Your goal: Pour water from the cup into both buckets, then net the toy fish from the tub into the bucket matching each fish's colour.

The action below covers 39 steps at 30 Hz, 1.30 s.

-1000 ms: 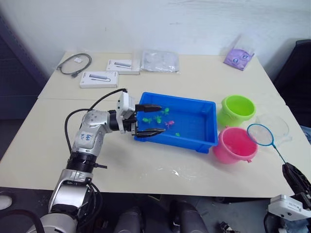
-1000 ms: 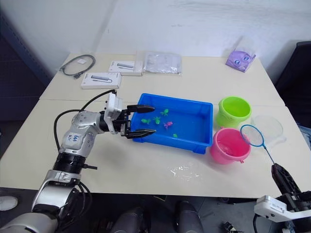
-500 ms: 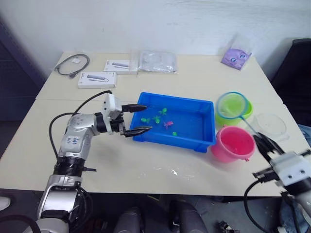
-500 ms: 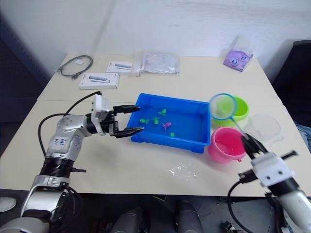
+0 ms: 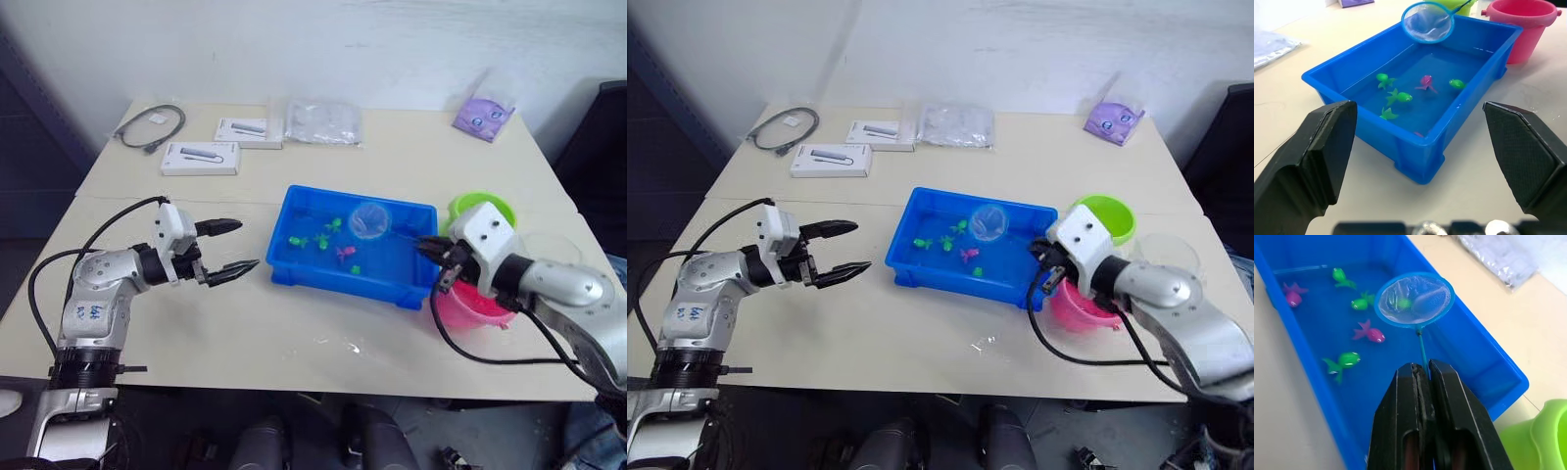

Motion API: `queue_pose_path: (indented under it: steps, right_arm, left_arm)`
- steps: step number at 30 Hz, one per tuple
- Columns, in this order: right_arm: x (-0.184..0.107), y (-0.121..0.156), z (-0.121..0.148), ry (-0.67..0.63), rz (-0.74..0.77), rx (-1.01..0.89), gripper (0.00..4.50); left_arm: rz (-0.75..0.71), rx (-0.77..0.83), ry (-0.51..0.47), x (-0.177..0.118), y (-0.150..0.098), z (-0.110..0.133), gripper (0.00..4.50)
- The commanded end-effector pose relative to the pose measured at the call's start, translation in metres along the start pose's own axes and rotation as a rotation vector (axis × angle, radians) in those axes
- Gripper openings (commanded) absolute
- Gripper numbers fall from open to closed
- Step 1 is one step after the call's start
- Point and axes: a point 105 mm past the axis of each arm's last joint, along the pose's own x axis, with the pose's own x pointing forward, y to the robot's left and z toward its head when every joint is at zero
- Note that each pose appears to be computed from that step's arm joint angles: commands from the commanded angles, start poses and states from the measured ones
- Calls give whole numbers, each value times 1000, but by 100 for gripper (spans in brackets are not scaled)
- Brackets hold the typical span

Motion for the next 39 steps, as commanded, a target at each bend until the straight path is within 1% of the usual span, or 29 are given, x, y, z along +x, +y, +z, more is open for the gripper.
queue_pose_path:
  steps: [1, 4, 6, 9, 12, 17, 21, 25, 34, 39]
  right_arm:
    - [6, -13, -4, 62, -3, -119, 0]
    - [11, -23, -9, 116, -15, -207, 0]
    - [13, -26, -12, 139, -12, -225, 0]
    - [18, -14, -16, 173, 94, -227, 0]
    - [24, -7, -15, 159, 142, -226, 0]
    - [32, 7, -9, 125, 199, -124, 0]
    - [39, 14, -5, 93, 202, -52, 0]
    - [38, 11, -4, 75, 175, -23, 0]
    - [26, 2, -2, 14, 126, -4, 0]
    - [11, -7, 2, -33, 89, 110, 0]
  left_arm:
    - [2, 35, 5, -2, -3, 8, 441]
    - [-3, 21, 4, -1, -4, 9, 441]
    - [-9, 21, 4, 0, -5, 9, 441]
    - [-25, 24, -8, 7, -12, 12, 441]
    - [-31, 23, -16, 10, -17, 13, 441]
    - [-49, 47, -28, 10, -23, 15, 441]
    - [-46, 41, -30, 10, -24, 17, 441]
    - [-44, 38, -25, 9, -25, 17, 441]
    - [-47, 36, -19, 10, -23, 17, 441]
    - [-53, 35, -21, 11, -24, 15, 441]
